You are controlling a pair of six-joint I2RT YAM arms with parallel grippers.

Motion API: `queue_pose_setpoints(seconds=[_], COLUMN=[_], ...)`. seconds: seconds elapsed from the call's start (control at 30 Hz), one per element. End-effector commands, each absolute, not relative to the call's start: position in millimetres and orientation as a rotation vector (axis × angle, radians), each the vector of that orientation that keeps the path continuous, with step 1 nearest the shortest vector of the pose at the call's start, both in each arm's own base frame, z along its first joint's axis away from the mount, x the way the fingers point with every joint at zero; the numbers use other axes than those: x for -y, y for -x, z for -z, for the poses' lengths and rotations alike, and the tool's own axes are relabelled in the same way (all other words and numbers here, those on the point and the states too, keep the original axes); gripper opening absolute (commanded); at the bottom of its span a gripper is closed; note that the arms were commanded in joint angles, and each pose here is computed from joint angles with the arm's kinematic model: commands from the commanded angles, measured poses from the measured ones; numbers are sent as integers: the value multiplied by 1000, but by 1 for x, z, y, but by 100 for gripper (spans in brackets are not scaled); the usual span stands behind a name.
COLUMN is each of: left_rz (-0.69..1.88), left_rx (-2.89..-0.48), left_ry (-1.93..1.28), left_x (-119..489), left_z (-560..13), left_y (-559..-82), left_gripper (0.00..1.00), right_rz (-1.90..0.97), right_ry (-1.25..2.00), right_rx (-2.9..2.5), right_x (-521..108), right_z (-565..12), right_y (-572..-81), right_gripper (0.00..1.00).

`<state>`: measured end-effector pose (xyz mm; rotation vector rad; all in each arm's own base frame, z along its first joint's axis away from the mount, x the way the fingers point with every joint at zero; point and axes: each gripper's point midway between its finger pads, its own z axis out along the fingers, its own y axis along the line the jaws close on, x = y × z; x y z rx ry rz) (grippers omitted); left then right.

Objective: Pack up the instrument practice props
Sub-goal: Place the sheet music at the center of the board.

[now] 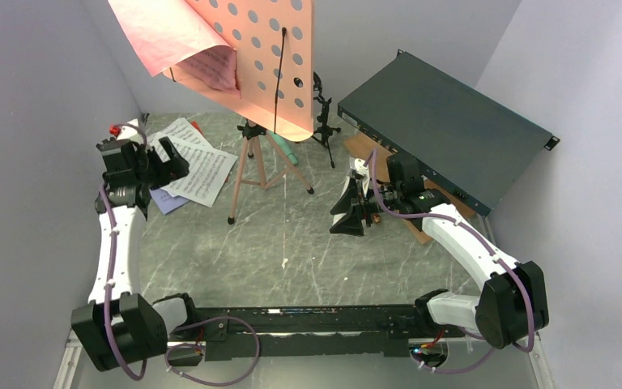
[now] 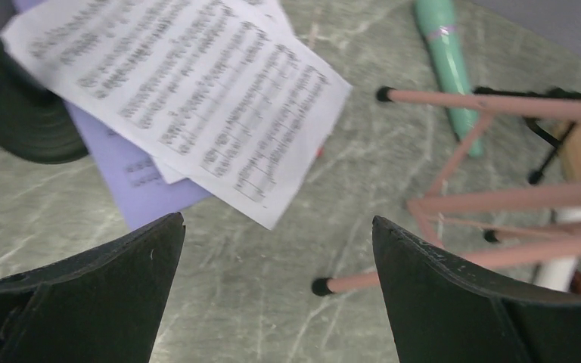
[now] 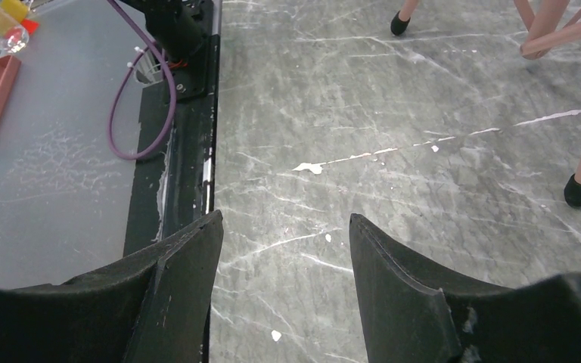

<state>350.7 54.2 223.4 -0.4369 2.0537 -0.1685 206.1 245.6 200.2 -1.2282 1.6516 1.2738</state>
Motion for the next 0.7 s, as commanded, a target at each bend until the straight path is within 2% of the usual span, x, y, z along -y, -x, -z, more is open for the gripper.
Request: queue_pose_setpoints(seconds=[0.0, 0.27, 0.67], left_rz=[397, 617, 824], left_rx=[-1980, -1913, -1517], left_ry=[283, 206, -74], left_x=[-14, 28, 83], left_z=[-243, -257, -380], left_y=[-342, -307, -239], left_gripper=[99, 99, 100], right_rz=[-1226, -1221, -1223], right_ry=[1260, 1263, 1265], right_rx=[-1568, -1578, -1584], right_x=[-247, -247, -247], right_z=[-220, -216, -214], right_y=[-213, -215, -216], right_gripper=[65, 66, 66])
